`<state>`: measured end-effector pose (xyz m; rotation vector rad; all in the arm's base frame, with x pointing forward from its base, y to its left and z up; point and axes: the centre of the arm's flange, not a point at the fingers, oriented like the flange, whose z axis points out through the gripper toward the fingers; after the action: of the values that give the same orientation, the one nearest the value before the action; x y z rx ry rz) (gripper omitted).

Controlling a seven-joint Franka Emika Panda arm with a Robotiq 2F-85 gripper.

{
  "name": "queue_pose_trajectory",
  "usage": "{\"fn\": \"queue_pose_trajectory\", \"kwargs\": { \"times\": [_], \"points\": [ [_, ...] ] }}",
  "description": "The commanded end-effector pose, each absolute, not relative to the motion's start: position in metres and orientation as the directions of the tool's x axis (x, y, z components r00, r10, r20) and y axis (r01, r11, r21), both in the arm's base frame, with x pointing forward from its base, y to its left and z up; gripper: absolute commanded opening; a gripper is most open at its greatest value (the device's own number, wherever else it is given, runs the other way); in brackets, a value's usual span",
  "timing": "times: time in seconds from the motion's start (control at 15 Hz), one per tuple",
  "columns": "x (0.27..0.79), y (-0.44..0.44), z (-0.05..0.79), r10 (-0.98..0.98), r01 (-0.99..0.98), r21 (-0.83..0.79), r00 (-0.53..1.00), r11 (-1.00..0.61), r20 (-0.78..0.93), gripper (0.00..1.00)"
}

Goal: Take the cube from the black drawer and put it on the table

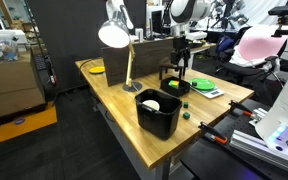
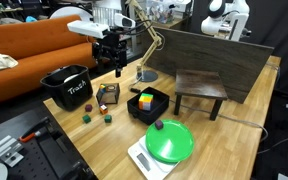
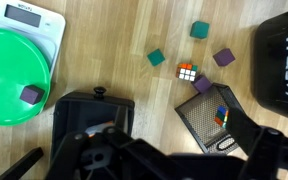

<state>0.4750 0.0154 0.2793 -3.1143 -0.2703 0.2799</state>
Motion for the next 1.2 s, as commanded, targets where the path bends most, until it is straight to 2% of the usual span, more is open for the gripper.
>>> {"fn": "queue_pose_trajectory", "kwargs": {
  "times": [0.0, 0.67, 1.07, 1.13],
  "points": [
    [0.475, 0.015, 0.28, 0.171, 0.171, -0.018, 0.969, -0.985, -0.176, 1.0],
    [0.478, -0.008, 0.247, 0.122, 0.121, -0.019, 0.963, -0.992, -0.242, 1.0],
    [0.501, -0.049, 0.232, 0.056, 0.049, -0.033, 0.961, -0.998, -0.27, 1.0],
    [0.488, -0.043, 0.232, 0.057, 0.054, -0.019, 0.965, -0.998, -0.256, 1.0]
  ]
}}
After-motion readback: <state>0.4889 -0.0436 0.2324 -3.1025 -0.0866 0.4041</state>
